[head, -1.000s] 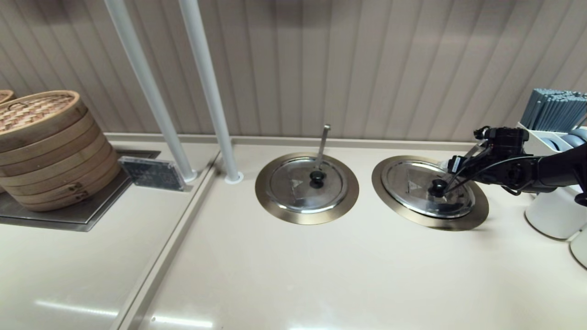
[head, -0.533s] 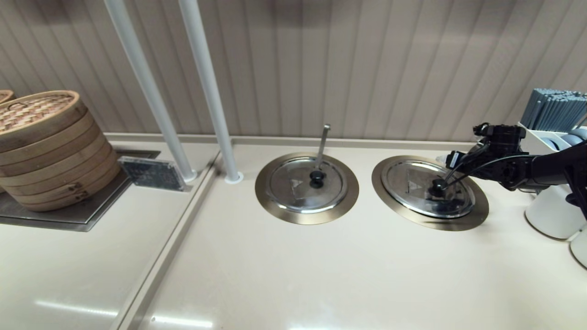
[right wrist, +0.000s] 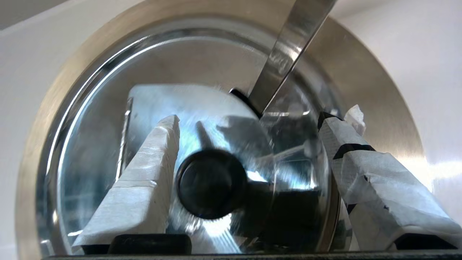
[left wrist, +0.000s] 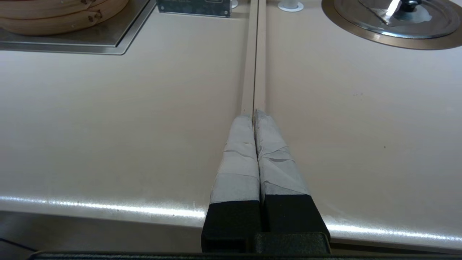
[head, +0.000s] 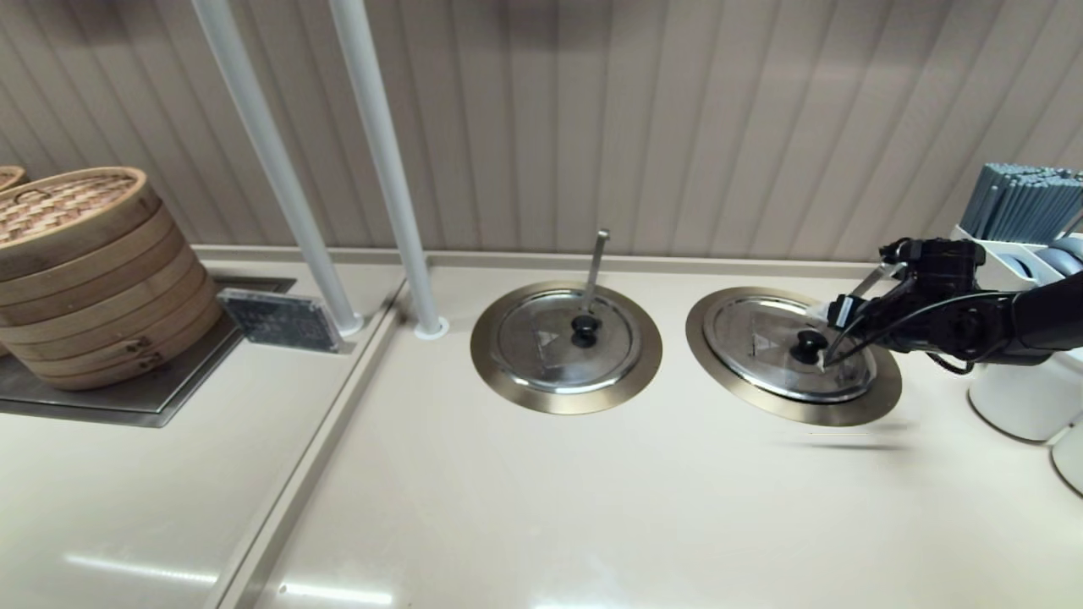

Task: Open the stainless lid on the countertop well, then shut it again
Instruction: Open the lid

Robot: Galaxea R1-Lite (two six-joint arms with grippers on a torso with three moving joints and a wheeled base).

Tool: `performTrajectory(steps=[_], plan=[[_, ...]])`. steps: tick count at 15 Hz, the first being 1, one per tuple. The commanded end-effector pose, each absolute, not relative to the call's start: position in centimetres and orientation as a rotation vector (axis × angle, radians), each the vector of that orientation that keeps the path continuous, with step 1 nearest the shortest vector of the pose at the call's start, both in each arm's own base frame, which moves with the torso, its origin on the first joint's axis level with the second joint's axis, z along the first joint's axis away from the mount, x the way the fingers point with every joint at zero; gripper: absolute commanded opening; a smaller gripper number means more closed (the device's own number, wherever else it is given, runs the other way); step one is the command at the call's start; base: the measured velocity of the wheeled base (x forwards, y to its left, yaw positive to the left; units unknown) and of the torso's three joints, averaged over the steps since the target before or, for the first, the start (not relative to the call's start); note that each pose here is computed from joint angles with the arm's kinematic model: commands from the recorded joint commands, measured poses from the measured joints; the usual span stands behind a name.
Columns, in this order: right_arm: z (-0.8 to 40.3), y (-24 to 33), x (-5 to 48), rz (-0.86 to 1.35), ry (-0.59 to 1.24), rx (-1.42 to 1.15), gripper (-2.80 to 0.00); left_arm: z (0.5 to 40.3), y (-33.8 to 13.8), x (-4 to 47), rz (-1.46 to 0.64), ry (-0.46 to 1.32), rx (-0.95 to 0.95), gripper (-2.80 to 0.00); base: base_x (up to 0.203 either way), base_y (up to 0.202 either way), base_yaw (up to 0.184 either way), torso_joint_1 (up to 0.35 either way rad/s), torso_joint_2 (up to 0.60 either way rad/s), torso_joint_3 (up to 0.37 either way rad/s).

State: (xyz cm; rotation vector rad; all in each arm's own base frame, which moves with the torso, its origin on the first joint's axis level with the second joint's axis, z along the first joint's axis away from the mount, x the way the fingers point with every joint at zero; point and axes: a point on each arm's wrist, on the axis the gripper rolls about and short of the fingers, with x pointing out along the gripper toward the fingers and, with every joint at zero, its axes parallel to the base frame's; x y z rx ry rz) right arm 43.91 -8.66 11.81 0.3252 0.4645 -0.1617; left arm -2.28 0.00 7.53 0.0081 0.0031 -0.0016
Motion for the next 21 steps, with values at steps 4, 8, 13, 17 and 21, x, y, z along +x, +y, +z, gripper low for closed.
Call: performTrajectory(steps=[4, 8, 13, 17, 21], plan=[[13.1, -5.1, 40.6, -0.104, 0.153, 0.143, 0.00, 7.5, 0.0, -2.3, -0.002, 0.004, 0.008, -2.80, 0.000, 0.000, 0.000, 0.000, 0.00, 0.000], [9.0, -4.4, 41.7, -0.135, 0.130, 0.023, 0.00, 7.5, 0.0, -2.3, -0.002, 0.003, 0.008, -2.80, 0.000, 0.000, 0.000, 0.000, 0.00, 0.000], [6.9, -4.7, 42.2, -0.144, 0.168, 0.029, 0.00, 7.5, 0.0, -2.3, -0.002, 0.004, 0.008, -2.80, 0.000, 0.000, 0.000, 0.000, 0.00, 0.000], [6.8, -4.9, 42.6, -0.147, 0.160, 0.051, 0.00, 7.5, 0.0, -2.3, -0.002, 0.004, 0.008, -2.80, 0.000, 0.000, 0.000, 0.000, 0.00, 0.000], [5.8, -4.8, 42.9, -0.147, 0.176, 0.071, 0.00, 7.5, 0.0, -2.3, -0.002, 0.003, 0.008, -2.80, 0.000, 0.000, 0.000, 0.000, 0.00, 0.000]])
